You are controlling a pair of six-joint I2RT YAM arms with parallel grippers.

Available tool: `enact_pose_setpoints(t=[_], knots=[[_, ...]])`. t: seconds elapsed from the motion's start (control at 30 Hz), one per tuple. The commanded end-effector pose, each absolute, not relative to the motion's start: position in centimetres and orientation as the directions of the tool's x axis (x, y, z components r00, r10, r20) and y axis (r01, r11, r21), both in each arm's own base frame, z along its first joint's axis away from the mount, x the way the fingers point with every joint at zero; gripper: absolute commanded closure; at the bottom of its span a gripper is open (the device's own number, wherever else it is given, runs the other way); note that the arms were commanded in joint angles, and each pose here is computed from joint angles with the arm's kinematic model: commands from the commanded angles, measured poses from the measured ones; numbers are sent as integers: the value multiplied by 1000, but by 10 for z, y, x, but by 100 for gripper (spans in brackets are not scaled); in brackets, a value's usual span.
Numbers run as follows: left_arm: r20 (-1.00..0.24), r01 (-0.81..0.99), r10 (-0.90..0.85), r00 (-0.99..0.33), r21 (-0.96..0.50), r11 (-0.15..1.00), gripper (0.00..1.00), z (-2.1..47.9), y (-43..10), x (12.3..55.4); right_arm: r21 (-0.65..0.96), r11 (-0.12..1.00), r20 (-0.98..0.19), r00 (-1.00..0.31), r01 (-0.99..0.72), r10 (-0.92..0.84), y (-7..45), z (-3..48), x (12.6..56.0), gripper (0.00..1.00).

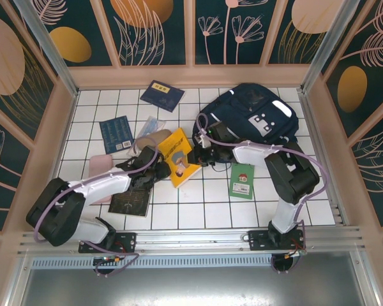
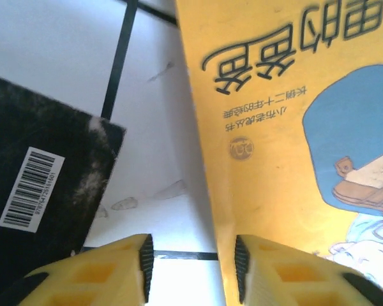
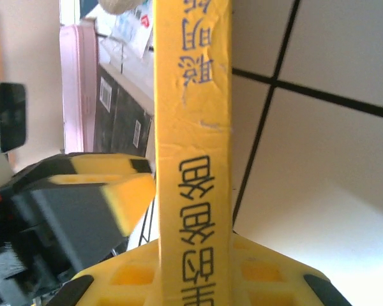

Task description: Pack books, pencil case, and school supplies into a backpack

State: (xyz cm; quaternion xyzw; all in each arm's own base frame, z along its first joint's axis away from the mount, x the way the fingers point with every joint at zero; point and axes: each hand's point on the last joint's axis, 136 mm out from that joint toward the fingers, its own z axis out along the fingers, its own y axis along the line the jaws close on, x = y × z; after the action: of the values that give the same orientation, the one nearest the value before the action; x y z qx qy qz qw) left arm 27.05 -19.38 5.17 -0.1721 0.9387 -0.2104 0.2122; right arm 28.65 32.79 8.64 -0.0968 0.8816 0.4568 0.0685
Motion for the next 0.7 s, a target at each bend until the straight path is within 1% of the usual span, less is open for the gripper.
enact_pose_setpoints(t=[0.0, 0.03, 0.13, 0.2, 0.23, 0.33, 0.5, 0.6, 0.67], knots=[[-429, -203, -463, -776, -524, 827, 35, 103, -197, 296, 792, 513, -359, -932, -330, -44, 323, 147, 311, 100], [-448, -184, -475, -757, -552, 813, 29, 117, -200, 302, 793, 519, -373, -928, -320, -2, 312, 156, 322, 100], [-473, -142, -524, -709, -631, 763, 12, 148, -207, 316, 807, 498, -401, -914, -317, 67, 298, 181, 336, 100], [-459, -111, -549, -699, -689, 717, 4, 162, -212, 324, 830, 466, -401, -909, -307, 115, 290, 197, 344, 100], [-439, -92, -561, -702, -725, 682, 2, 170, -216, 328, 842, 444, -402, -906, -307, 135, 286, 207, 347, 100], [-366, -31, -577, -730, -826, 563, 1, 188, -229, 340, 864, 394, -408, -895, -314, 181, 277, 231, 353, 100], [-287, 41, -553, -782, -910, 414, 1, 206, -252, 356, 878, 317, -435, -874, -358, 217, 271, 269, 353, 100], [-261, 69, -530, -807, -933, 354, 2, 213, -266, 362, 882, 273, -446, -867, -384, 223, 271, 286, 349, 100], [-253, 76, -524, -813, -939, 336, 1, 215, -270, 365, 884, 239, -452, -863, -401, 225, 271, 295, 345, 100]])
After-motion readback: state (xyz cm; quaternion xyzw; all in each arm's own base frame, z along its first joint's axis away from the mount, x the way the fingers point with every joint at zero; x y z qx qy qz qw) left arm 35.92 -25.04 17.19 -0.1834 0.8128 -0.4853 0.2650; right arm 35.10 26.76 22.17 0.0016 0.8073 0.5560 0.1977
